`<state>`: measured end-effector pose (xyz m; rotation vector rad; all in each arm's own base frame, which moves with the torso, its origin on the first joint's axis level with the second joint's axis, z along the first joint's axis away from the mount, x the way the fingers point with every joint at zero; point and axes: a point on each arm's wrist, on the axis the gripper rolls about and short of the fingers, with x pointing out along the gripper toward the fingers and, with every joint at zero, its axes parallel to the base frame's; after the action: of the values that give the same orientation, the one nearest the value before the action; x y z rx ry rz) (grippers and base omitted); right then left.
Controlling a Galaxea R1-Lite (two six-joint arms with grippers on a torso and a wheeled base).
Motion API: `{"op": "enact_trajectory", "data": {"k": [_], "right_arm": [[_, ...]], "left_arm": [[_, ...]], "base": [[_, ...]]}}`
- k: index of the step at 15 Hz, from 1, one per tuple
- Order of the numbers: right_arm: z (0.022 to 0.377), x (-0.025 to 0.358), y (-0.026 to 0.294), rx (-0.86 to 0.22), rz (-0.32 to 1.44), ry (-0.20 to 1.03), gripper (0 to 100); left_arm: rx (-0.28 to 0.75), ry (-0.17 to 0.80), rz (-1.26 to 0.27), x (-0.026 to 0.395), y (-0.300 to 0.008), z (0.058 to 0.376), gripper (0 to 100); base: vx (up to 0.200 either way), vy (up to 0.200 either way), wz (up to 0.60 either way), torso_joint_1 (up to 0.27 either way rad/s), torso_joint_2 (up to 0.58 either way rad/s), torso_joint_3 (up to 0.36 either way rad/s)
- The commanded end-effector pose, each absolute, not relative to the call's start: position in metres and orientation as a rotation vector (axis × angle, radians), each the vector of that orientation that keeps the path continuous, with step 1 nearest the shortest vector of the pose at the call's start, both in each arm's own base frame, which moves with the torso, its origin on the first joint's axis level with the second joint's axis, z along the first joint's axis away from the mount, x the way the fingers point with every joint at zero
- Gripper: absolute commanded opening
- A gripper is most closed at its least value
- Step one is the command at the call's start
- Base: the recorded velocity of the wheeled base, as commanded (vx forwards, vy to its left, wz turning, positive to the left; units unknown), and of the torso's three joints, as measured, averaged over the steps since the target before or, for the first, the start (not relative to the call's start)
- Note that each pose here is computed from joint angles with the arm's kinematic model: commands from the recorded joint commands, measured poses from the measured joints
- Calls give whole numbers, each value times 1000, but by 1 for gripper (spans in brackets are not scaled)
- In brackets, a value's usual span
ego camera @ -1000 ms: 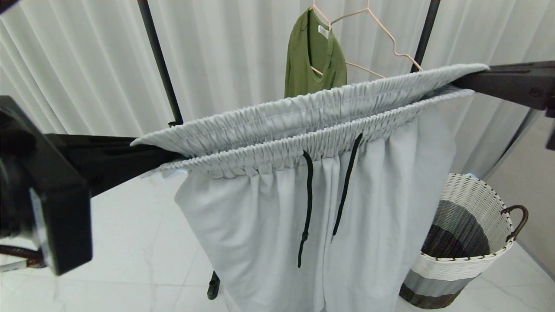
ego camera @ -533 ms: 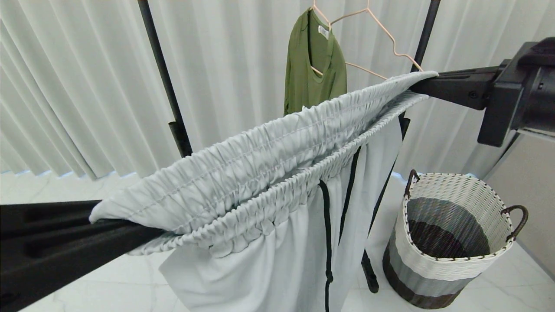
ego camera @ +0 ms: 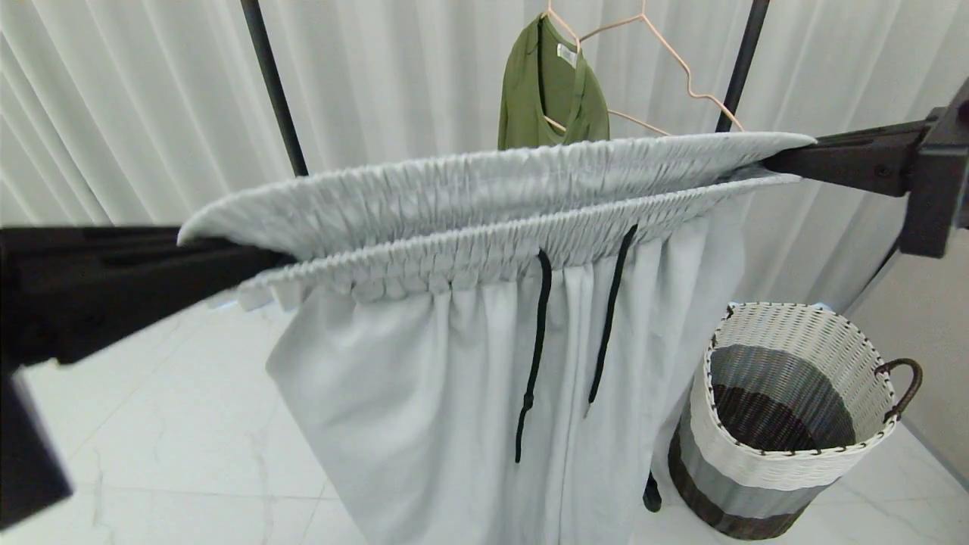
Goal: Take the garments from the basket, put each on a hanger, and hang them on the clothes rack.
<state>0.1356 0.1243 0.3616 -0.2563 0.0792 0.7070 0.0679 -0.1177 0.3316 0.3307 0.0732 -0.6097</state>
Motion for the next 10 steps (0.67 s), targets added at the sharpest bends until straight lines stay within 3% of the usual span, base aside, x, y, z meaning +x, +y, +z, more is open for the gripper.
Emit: {"op": "enact_trajectory", "data": {"k": [1,3,10], "right_arm": [[379,117,104,-242,690,50,0],[374,109,98,-255,696,80,0],[369,109,98,-256,700,95,0]], "left_arm": [[308,42,-507,102,-148,331,0],[319,19,-498,112,-163,328,0],[320,23,-477,114,-159,328,0]], "base": [[0,0,0,0,0,0],[0,0,0,0,0,0],[0,0,0,0,0,0]]}}
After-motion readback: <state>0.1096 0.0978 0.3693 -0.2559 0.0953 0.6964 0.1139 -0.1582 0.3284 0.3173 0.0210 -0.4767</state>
